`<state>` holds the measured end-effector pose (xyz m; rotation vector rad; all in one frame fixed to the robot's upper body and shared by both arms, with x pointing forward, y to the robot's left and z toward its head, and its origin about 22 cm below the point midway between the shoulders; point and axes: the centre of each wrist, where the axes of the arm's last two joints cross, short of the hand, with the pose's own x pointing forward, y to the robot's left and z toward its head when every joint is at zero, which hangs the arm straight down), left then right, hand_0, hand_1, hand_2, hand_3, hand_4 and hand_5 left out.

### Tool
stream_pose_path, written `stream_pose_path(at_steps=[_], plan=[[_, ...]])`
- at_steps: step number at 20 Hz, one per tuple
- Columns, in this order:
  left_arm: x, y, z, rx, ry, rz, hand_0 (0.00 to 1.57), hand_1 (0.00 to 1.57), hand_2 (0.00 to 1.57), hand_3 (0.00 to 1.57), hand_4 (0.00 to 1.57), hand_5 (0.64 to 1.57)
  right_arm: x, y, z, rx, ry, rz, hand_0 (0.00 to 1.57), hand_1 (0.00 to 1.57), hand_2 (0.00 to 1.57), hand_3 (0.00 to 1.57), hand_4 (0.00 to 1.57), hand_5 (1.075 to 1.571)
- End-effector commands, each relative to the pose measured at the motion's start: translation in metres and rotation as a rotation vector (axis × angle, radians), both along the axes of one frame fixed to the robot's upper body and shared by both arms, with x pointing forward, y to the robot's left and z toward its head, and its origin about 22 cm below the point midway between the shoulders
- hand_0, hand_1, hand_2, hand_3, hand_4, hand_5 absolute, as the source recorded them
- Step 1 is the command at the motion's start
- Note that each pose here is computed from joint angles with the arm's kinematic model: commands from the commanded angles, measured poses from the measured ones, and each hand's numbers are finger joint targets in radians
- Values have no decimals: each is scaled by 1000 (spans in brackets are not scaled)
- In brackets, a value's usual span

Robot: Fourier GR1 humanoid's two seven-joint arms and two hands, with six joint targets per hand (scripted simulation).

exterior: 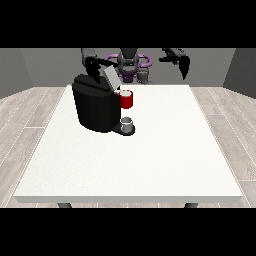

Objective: Insert the coffee pod into the coffee machine and close the lid

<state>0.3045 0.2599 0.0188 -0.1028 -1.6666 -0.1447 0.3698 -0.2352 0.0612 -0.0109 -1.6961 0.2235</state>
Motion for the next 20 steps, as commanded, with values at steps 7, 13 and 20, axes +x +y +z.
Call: stream_pose_path(at_steps=[7, 13, 20], plan=[[-12, 11, -2, 18, -27, 19, 0, 0, 0, 0, 0, 1571, 18, 9, 10, -5, -6, 26, 0, 0, 0, 0, 0, 1571], [0, 16, 4, 24, -44, 42, 0, 0, 0, 0, 0, 1571, 21, 44, 16, -36, -39, 68, 0, 0, 0, 0, 0, 1571], [-3, 27, -7, 16, 11, 71, 0, 0, 0, 0, 0, 1571, 21, 66, 25, -69, -18, 132, 0, 0, 0, 0, 114, 1571]])
